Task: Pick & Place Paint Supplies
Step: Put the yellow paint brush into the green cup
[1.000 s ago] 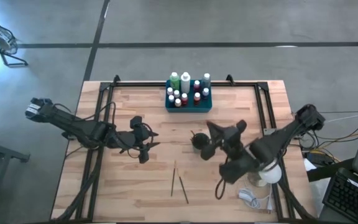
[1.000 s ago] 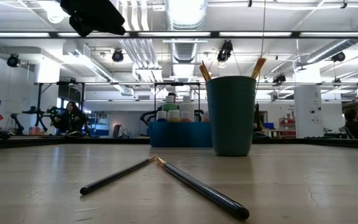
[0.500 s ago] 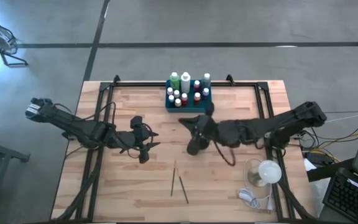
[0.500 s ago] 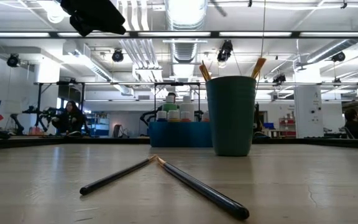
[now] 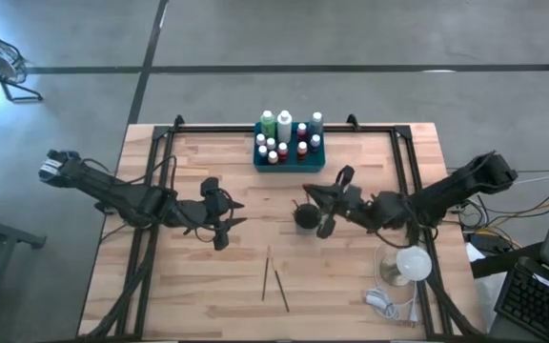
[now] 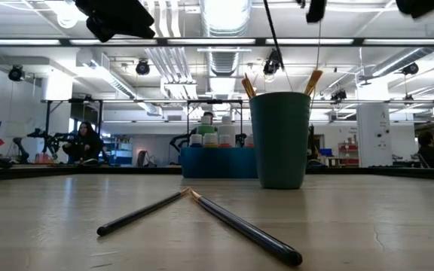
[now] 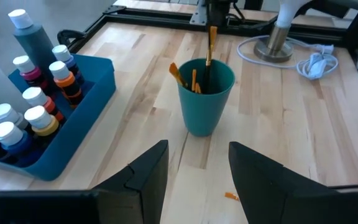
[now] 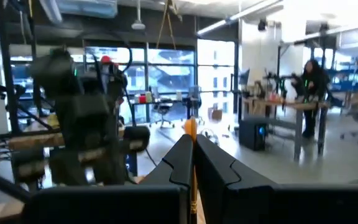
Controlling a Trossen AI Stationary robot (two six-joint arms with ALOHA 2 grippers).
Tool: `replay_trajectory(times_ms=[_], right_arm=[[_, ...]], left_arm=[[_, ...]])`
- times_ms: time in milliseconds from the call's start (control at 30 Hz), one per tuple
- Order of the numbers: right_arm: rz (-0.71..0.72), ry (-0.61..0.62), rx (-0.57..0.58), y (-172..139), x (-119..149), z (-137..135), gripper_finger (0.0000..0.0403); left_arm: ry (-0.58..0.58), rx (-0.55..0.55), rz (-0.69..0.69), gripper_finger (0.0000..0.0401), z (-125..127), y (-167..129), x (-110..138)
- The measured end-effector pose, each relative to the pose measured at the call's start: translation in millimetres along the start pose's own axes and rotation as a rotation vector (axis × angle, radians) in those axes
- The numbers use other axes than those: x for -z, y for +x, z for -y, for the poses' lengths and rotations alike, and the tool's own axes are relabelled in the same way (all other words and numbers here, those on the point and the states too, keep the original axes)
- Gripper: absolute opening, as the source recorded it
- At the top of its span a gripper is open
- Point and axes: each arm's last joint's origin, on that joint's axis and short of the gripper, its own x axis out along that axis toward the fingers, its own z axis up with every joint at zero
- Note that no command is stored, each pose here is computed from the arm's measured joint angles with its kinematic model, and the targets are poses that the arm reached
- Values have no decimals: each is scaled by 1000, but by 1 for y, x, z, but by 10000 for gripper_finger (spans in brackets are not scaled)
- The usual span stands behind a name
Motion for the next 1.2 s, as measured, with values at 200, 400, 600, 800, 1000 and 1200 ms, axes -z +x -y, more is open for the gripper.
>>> replay_trajectory(times_ms=[200, 400, 600, 800, 1000, 1200], right_arm=[[102, 31, -29, -17, 31, 7, 8], [56, 21, -39, -18, 55, 5, 8], [-3, 41, -45, -18, 73, 3, 8], [-46, 32, -15, -19, 86, 3, 8], [-103, 33, 6, -19, 103, 2, 8], [-158, 38, 35, -21, 116, 3, 8]], left_arm=[[-3, 2, 6, 174, 0, 0, -1], [-4, 3, 10, 174, 0, 0, -1], [-4, 3, 10, 175, 0, 0, -1], [-5, 2, 11, 174, 0, 0, -1], [-4, 3, 10, 174, 0, 0, -1], [-4, 3, 10, 174, 0, 0, -1]])
